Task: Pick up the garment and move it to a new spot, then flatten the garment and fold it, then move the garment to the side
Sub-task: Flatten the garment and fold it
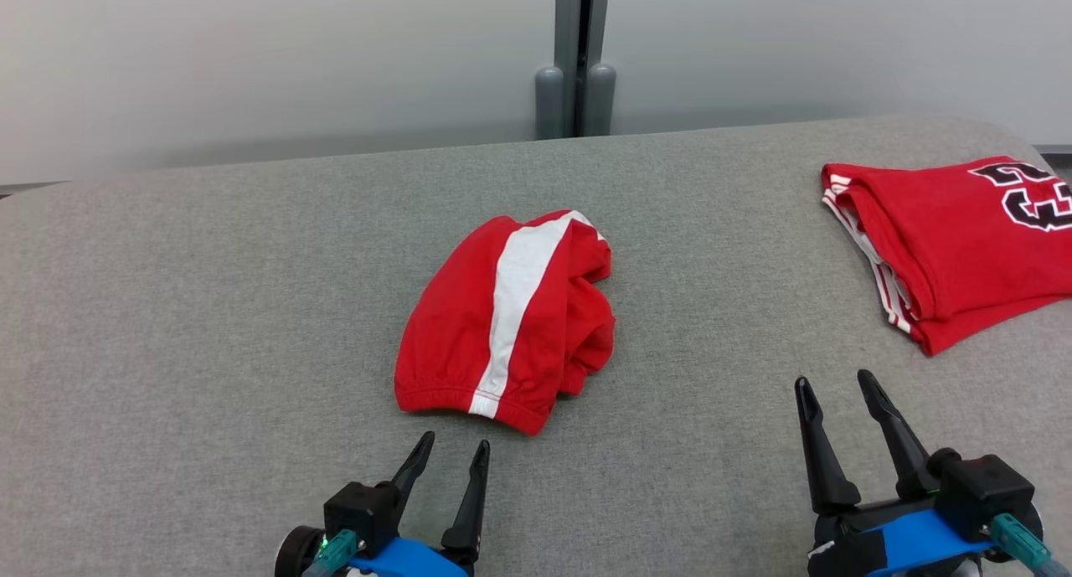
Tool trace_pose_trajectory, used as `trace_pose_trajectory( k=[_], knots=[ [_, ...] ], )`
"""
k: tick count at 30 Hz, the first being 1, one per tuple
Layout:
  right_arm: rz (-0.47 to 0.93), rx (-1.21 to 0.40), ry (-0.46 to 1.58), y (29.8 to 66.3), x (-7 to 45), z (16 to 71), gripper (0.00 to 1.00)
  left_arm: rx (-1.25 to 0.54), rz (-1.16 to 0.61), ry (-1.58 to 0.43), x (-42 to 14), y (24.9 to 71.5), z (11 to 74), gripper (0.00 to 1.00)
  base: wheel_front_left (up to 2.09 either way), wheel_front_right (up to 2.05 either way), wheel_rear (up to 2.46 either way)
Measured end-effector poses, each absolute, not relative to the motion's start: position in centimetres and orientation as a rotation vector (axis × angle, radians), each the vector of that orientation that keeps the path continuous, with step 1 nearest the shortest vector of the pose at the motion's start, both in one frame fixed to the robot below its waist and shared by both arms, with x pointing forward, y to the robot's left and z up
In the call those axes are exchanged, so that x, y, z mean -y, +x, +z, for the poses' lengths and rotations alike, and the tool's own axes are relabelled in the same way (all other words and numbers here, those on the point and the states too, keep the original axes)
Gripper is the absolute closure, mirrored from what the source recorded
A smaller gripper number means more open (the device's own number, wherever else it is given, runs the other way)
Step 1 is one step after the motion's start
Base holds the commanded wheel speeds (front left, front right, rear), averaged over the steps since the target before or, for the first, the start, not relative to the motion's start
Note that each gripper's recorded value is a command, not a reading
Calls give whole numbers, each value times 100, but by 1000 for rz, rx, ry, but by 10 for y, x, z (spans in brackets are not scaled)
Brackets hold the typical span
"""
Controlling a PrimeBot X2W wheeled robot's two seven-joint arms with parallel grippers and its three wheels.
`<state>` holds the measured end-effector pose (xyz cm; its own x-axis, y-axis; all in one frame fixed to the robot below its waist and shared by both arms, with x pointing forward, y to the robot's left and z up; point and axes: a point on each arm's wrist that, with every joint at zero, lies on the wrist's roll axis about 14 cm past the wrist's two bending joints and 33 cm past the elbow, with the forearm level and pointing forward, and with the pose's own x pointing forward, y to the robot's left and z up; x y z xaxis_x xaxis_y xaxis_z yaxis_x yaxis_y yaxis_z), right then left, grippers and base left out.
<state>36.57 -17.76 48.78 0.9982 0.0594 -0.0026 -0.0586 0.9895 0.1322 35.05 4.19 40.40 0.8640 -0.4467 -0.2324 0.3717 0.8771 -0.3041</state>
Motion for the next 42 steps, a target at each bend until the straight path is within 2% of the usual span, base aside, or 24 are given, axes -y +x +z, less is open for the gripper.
trace_pose_trajectory(
  k=[15,28,29,30,31,32,33,38,42],
  knots=[
    [11,-18,127,364,192,483,0,-338,-521,-332,-5,374,405,0,0,0,0],
    [-3,-19,121,361,197,482,0,-309,-471,-411,-2,408,422,0,0,0,0],
    [-4,-21,121,360,197,482,0,-307,-460,-413,-4,411,422,17,0,0,0],
    [-5,-21,121,360,197,482,0,-307,-453,-413,-6,413,422,17,0,0,0],
    [-6,-22,121,360,198,482,0,-306,-438,-413,-9,415,421,53,0,0,0],
    [-7,-22,121,360,198,482,0,-304,-426,-415,-12,417,421,66,0,0,0],
    [-7,-22,121,359,198,482,0,-301,-418,-414,-15,419,421,100,0,0,0],
    [8,-19,125,363,194,482,0,-265,-368,-398,-35,423,426,100,0,0,0],
    [42,-18,134,368,182,481,0,-277,-323,-371,-58,409,417,100,0,0,0]
  ],
)
